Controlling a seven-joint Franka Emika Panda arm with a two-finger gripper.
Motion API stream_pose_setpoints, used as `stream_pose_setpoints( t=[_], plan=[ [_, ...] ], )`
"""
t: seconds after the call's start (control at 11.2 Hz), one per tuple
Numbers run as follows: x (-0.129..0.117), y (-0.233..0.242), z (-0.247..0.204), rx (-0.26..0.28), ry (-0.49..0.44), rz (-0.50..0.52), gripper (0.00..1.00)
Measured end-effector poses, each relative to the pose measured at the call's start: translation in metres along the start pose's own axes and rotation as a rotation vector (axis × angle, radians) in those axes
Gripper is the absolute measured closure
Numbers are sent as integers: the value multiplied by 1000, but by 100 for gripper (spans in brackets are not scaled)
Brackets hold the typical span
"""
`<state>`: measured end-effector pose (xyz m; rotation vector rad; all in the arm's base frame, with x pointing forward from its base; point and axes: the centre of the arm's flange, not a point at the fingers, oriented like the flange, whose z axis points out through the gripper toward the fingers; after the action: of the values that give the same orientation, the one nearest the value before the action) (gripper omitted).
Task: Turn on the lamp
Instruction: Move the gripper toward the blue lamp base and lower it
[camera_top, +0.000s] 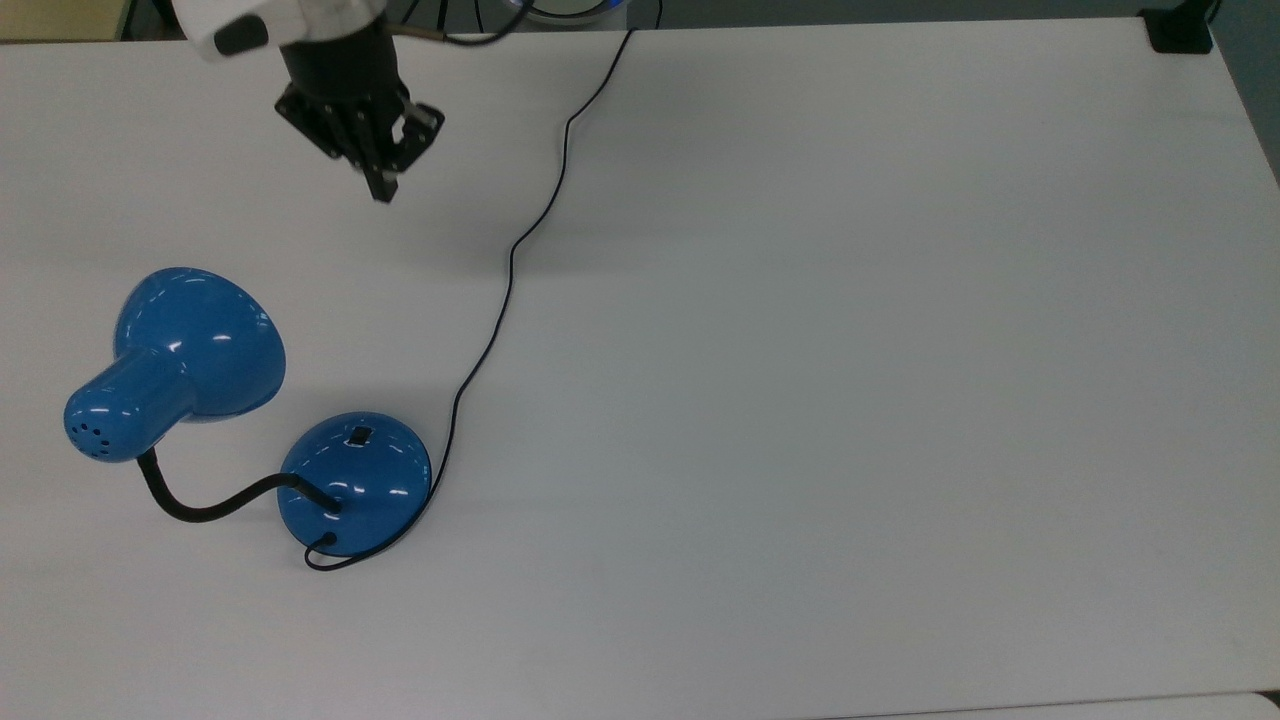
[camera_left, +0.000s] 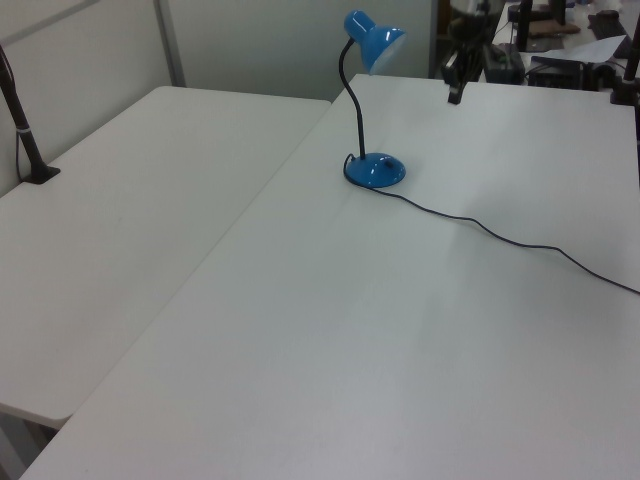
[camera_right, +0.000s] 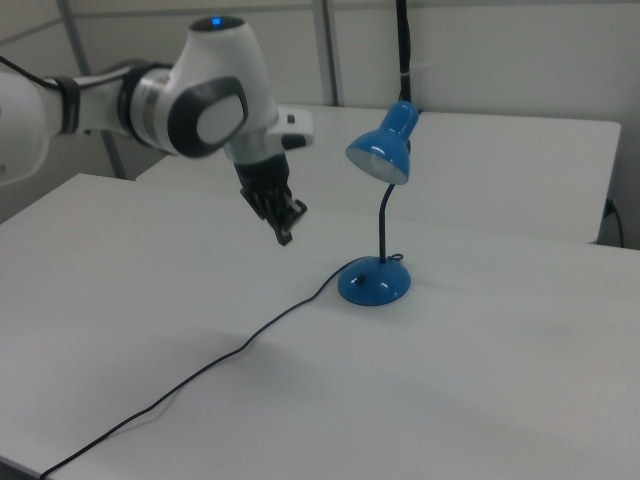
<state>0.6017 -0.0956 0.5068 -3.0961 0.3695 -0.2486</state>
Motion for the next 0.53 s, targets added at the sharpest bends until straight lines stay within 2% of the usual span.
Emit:
stream_pose_setpoints(
  t=[0.53],
  plan=[
    [2,3,86,-17,93,-16,99]
  ],
)
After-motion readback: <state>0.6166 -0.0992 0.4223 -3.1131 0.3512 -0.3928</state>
